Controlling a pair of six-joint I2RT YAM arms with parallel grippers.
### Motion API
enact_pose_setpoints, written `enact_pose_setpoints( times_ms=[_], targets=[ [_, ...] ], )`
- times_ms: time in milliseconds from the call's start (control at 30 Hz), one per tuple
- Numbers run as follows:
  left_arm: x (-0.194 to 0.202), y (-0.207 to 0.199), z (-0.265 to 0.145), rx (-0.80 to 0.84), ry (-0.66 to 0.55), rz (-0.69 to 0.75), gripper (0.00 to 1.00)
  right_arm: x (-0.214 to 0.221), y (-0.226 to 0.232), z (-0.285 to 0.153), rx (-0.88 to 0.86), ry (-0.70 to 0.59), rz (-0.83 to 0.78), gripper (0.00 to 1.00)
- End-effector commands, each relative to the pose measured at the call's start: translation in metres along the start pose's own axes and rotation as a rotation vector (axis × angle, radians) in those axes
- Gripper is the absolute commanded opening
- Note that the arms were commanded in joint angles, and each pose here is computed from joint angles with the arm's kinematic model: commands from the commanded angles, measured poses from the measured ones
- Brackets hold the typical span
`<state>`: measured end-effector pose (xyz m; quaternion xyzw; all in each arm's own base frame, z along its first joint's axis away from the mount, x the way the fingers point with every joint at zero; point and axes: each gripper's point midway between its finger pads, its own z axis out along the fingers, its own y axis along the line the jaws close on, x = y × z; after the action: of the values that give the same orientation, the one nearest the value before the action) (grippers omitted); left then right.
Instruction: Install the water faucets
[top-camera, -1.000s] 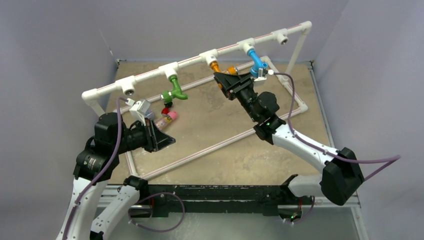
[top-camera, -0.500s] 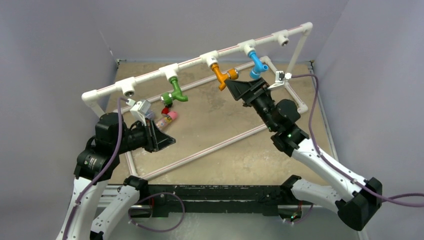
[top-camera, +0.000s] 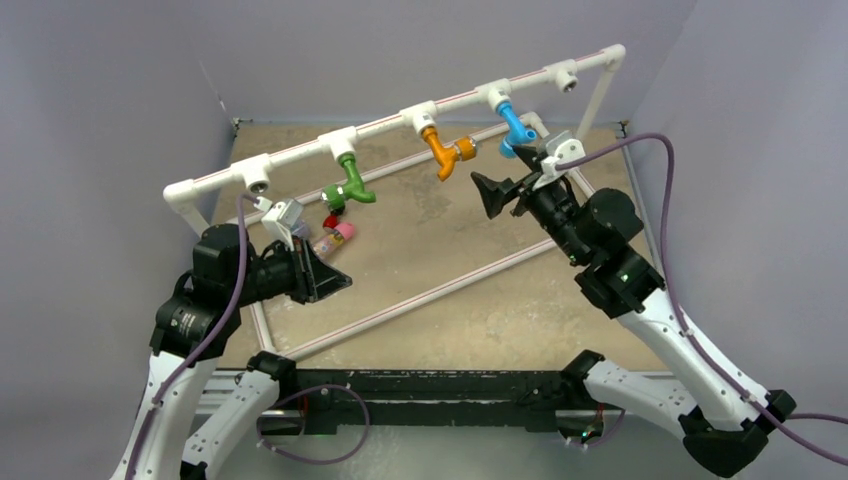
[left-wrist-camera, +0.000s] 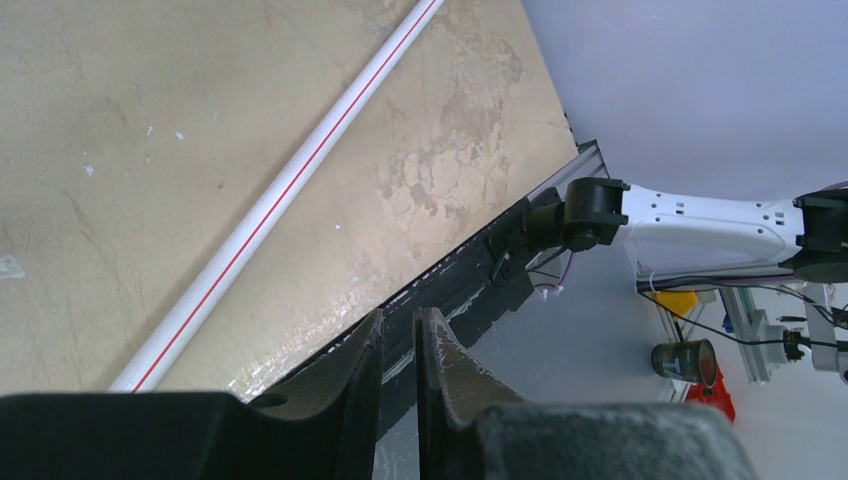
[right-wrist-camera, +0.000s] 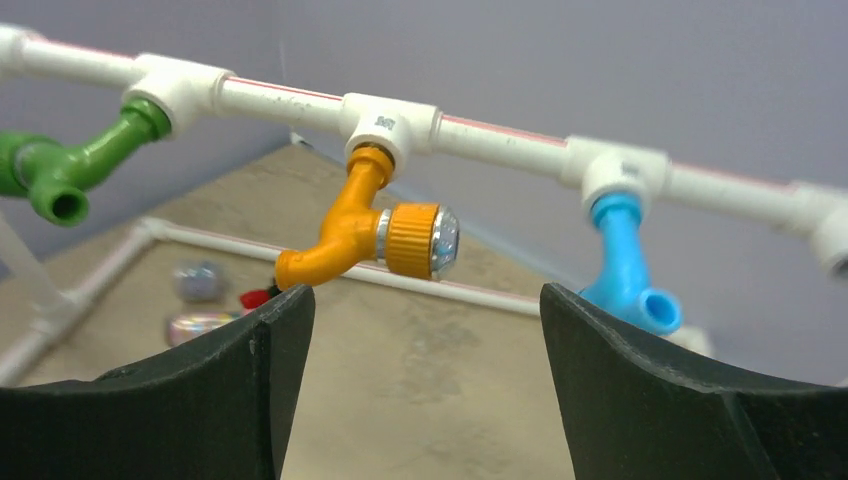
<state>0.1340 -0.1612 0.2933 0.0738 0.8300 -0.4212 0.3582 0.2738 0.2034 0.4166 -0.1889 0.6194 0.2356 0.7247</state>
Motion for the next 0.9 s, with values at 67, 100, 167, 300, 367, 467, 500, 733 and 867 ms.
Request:
enact_pose_setpoints(
  times_ms=[67, 100, 167, 300, 367, 467, 500, 733, 867],
  targets=[
    [-0.006, -0.005, 0.002, 0.027, -0.015, 0.037, 0.16, 0.0, -0.005, -0.002, -0.099, 0.076, -0.685, 0.82],
    [-0.006, -0.004, 0.002, 0.026, -0.013, 0.037, 0.16, -0.004, -0.005, -0.003, -0.073, 0.05, -0.752, 0.83],
    [-0.006, -0.004, 0.003, 0.024, -0.01, 0.036, 0.16, -0.008, 0.0, -0.002, -0.036, 0.024, -0.886, 0.86],
    [-0.006, -0.004, 0.003, 0.026, -0.011, 0.039, 0.16, -0.003, 0.003, 0.006, 0.016, 0.055, -1.136, 0.87],
    [-0.007, -0.005, 0.002, 0.025, -0.012, 0.043, 0.16, -0.004, 0.005, 0.011, 0.048, 0.047, -1.255, 0.88],
    [-0.007, -0.003, 0.002, 0.016, -0.015, 0.045, 0.16, -0.012, 0.002, 0.015, 0.138, 0.013, -1.384, 0.9],
    [-0.007, -0.004, 0.001, 0.017, -0.016, 0.047, 0.16, -0.012, 0.002, 0.017, 0.156, 0.008, -1.428, 0.9],
    [-0.007, -0.004, 0.001, 0.016, -0.013, 0.047, 0.16, -0.018, 0.017, 0.045, 0.188, -0.06, -1.482, 0.91],
    [-0.008, -0.004, 0.0, 0.014, -0.016, 0.053, 0.16, -0.016, 0.02, 0.061, 0.221, -0.061, -1.486, 0.88]
  ],
)
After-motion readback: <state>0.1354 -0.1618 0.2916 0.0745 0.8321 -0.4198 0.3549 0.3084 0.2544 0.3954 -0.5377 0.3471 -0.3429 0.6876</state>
